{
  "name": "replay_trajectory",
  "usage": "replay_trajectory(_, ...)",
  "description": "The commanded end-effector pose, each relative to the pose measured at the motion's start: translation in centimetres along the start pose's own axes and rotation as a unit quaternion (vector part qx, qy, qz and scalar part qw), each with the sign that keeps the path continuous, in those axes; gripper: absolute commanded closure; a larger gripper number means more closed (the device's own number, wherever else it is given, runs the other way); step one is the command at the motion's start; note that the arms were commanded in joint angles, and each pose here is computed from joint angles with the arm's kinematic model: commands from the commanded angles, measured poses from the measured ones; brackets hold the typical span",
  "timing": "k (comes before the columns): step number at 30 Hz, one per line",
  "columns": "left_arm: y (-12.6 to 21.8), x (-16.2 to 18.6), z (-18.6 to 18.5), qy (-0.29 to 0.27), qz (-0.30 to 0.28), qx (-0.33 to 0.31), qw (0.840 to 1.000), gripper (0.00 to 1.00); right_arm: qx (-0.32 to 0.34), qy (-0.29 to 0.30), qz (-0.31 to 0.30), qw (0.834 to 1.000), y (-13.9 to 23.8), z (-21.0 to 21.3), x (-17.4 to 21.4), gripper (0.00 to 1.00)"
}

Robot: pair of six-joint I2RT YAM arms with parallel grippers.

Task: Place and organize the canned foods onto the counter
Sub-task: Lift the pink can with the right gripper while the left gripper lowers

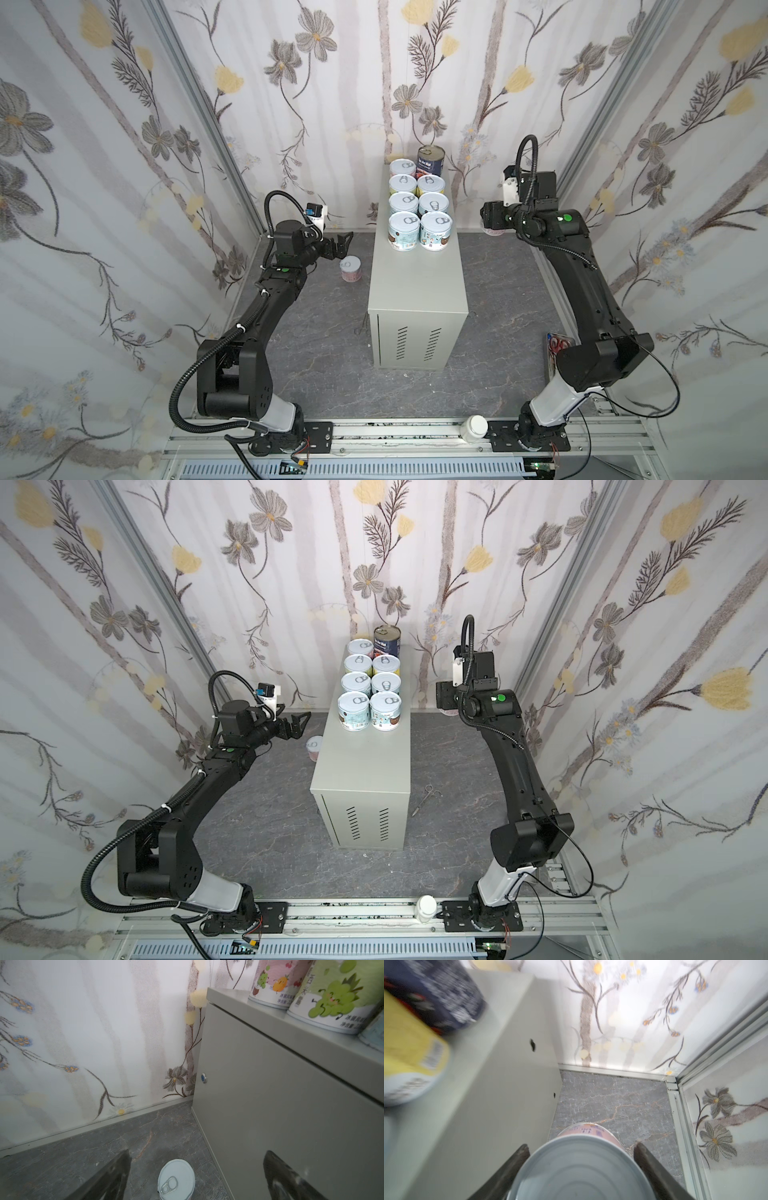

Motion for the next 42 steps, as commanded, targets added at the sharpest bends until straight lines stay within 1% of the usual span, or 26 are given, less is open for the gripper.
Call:
replay_trajectory(1,-0.1,-0.1,0.4,-0.002,-0.003,-0.012,1.000,0.00,-0.009,0.028,-0.011,1.000,3.4,1.5,-1.0,0.56)
replay_trajectory(4,-0.5,0.7,1.3,0.008,0.012,-0.033,0.999,0.00,-0.059,0.066,-0.012,0.996,5.9,4.7,-0.6,0.55)
replay_trajectory(5,-0.6,1.0,1.6,0.010,0.017,-0.042,0.999,0.00,-0.074,0.073,-0.025,0.994,7.8,5.6,-0.9,0.55)
replay_trajectory(6,-0.7,1.3,1.8,0.013,0.020,-0.048,0.999,0.00,-0.086,0.078,-0.029,0.993,8.6,6.3,-0.8,0.55)
replay_trajectory(11,-1.0,2.1,2.0,0.023,0.028,-0.055,0.998,0.00,-0.131,0.080,-0.053,0.987,12.8,8.7,-0.9,0.55)
replay_trajectory(17,-1.7,3.2,2.2,0.028,0.043,-0.056,0.997,0.00,-0.172,0.093,-0.048,0.980,15.5,10.8,0.1,0.56)
replay_trajectory(21,-2.4,4.1,2.4,0.035,0.055,-0.056,0.996,0.00,-0.195,0.114,-0.027,0.974,16.4,12.5,1.8,0.56)
replay_trajectory(27,-2.9,5.2,2.4,0.039,0.068,-0.052,0.996,0.00,-0.203,0.128,-0.002,0.971,17.9,14.2,3.6,0.56)
replay_trajectory(30,-3.3,5.6,2.5,0.043,0.074,-0.053,0.995,0.00,-0.229,0.132,0.017,0.964,18.2,15.8,4.8,0.55)
replay_trajectory(36,-4.3,6.6,3.1,0.050,0.080,-0.061,0.994,0.00,-0.245,0.153,0.045,0.957,17.3,18.2,6.8,0.56)
replay_trajectory(39,-4.8,6.9,3.4,0.057,0.083,-0.064,0.993,0.00,-0.239,0.169,0.063,0.954,16.4,18.7,7.9,0.55)
replay_trajectory(42,-5.1,7.1,3.4,0.060,0.086,-0.066,0.992,0.00,-0.211,0.180,0.075,0.958,15.3,18.2,8.6,0.55)
Point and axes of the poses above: each gripper's point midway between its finger pads, its own y axis back along the fingers, its own z axis along the line the jaws close on, x = y × z, the point moved 1 cm from there along y, back along the fingers, and after that the axes turned 14 degrees about -y, right-handed, at the moved point
